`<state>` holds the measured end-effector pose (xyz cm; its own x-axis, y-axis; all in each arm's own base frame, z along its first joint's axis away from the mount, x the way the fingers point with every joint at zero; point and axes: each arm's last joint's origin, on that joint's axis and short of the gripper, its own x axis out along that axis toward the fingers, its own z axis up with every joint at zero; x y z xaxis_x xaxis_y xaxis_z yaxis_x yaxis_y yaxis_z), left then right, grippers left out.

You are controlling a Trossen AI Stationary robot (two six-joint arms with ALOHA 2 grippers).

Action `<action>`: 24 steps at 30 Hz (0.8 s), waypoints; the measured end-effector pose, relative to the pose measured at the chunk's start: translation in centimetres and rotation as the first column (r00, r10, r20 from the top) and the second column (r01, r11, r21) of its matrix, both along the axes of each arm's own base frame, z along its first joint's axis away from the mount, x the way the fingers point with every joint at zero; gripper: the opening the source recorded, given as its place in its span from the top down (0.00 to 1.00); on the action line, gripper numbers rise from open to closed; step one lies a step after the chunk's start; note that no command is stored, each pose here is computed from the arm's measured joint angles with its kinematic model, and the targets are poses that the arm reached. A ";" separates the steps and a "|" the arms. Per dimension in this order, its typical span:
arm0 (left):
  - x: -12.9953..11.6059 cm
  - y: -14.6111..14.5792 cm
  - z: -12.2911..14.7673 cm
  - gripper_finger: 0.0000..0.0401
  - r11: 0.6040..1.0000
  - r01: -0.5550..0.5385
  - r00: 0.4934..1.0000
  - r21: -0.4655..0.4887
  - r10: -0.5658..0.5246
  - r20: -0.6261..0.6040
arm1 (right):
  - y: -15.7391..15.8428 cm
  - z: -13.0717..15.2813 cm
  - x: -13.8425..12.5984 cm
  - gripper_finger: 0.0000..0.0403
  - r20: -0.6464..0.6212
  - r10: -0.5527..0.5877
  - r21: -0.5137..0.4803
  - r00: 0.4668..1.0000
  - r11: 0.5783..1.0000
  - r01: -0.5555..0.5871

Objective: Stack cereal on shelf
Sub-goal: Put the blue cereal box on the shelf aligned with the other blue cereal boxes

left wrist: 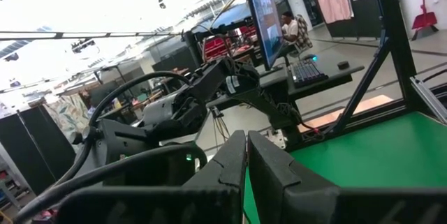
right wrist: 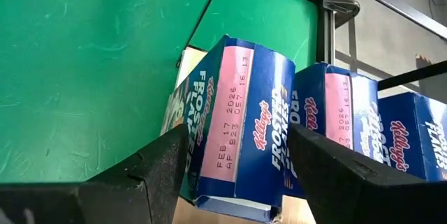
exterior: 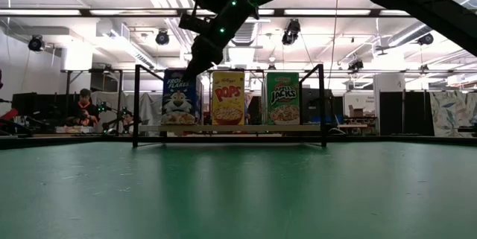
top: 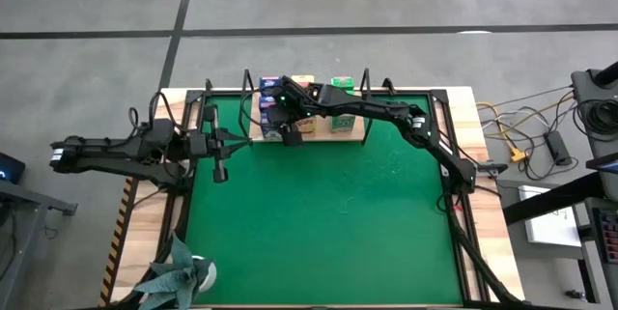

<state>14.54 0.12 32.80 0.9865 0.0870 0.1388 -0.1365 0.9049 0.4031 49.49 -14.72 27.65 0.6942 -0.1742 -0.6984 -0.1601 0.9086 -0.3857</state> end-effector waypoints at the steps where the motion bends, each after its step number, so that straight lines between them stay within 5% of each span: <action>1: 0.0 0.0 0.0 1.00 1.000 -0.002 1.000 0.001 0.002 -0.001 | 0.0 0.0 0.0 0.42 0.000 0.001 0.000 1.000 1.000 -0.001; 8: 0.0 0.2 -0.1 1.00 0.996 -0.085 0.996 -0.008 0.085 -0.008 | 0.4 0.4 0.0 0.42 0.004 0.006 -0.003 1.000 1.000 -0.006; 24: 0.0 0.3 -0.2 1.00 0.996 -0.087 0.996 -0.007 0.087 -0.015 | 2.6 4.5 -1.2 0.42 0.018 0.020 0.007 1.000 1.000 -0.020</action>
